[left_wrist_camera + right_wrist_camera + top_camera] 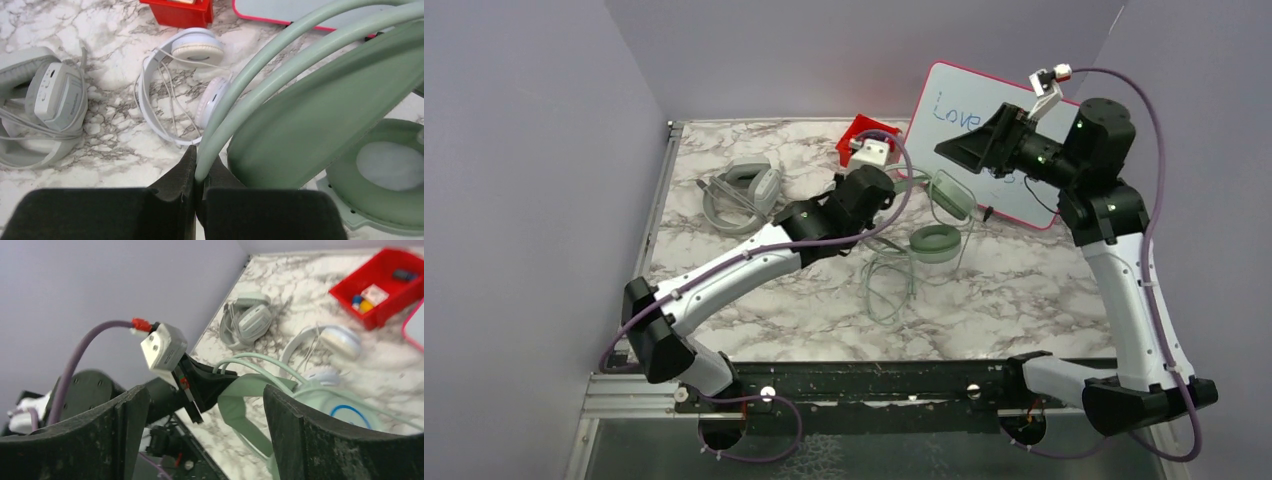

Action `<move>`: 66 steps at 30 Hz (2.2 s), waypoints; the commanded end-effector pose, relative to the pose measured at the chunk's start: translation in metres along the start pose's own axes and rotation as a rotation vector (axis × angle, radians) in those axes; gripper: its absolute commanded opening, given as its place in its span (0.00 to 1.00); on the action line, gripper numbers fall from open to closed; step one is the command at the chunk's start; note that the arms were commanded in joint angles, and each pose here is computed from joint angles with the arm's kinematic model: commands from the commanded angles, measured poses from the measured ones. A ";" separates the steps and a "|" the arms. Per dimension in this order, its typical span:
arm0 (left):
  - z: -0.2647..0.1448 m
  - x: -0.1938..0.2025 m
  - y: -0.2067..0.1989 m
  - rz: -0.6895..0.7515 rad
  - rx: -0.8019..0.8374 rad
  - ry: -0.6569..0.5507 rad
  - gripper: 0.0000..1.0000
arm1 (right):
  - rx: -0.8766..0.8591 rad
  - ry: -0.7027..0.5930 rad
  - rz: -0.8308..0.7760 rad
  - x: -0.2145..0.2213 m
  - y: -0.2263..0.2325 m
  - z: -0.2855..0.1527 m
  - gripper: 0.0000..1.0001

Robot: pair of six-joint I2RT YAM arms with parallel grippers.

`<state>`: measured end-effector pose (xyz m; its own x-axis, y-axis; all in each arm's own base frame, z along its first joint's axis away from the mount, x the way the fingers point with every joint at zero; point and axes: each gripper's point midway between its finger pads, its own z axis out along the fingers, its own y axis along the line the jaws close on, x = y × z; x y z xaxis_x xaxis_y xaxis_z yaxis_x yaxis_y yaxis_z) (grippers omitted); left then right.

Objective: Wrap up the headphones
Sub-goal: Wrap the headphones cable around the headphones.

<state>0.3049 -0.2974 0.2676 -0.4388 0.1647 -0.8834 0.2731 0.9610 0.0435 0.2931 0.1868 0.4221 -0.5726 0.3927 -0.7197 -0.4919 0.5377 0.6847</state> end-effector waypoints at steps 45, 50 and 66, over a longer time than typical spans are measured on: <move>-0.141 -0.092 0.053 -0.419 0.622 -0.058 0.00 | -0.285 0.086 -0.113 0.145 -0.179 0.028 0.96; -0.142 -0.110 0.063 -0.477 0.568 -0.112 0.00 | -0.125 0.062 -0.025 0.146 -0.204 0.033 0.95; -0.180 -0.218 0.089 -0.685 0.538 -0.440 0.00 | -0.161 -0.042 -0.015 0.117 -0.198 0.004 0.95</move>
<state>0.2673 -0.2121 0.4822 -0.4392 -0.4415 -0.7824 0.4283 0.6627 -0.6143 0.3509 0.1010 0.1810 -0.5611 0.4973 -0.6617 -0.4009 0.5361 0.7429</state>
